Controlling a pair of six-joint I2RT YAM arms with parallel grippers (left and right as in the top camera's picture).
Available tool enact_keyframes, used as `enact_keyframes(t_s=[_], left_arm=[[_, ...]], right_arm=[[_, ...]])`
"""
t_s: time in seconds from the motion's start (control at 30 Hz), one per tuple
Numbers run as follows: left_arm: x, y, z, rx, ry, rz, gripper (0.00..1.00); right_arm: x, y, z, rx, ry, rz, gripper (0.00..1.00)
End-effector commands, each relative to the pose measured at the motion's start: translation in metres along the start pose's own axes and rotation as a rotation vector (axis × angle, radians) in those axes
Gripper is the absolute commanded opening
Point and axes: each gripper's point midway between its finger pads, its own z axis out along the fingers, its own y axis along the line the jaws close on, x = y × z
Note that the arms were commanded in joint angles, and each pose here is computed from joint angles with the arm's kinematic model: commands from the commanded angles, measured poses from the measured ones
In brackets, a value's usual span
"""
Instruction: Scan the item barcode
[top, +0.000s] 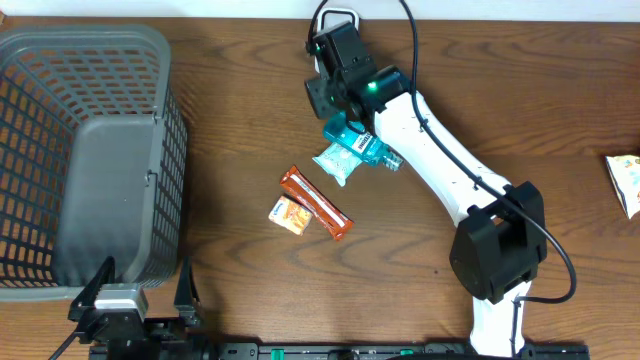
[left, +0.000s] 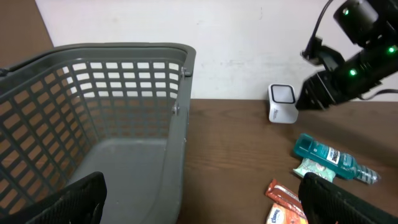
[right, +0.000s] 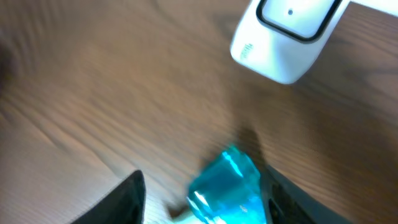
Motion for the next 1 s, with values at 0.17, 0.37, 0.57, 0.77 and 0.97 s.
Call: enact_keyframes(t_s=[0.17, 0.37, 0.57, 0.77, 0.97], left_arm=[[-0.002, 0.001, -0.002, -0.004, -0.011, -0.006, 0.98], [-0.002, 0.0, -0.002, -0.004, -0.011, -0.006, 0.98], [-0.002, 0.001, -0.002, -0.004, -0.011, -0.006, 0.98], [-0.002, 0.001, -0.002, -0.004, -0.011, -0.006, 0.98], [-0.002, 0.0, -0.002, -0.004, -0.011, -0.006, 0.98]], right_arm=[[0.049, -0.032, 0.007, 0.157, 0.19, -0.336, 0.63], [0.099, -0.028, 0.031, 0.138, 0.304, -0.508, 0.67], [0.121, -0.044, 0.048, 0.283, 0.305, -0.547, 0.78], [0.125, -0.045, 0.07, 0.292, 0.226, -0.568, 0.92], [0.147, -0.052, 0.1, 0.283, 0.266, -0.597, 0.84]])
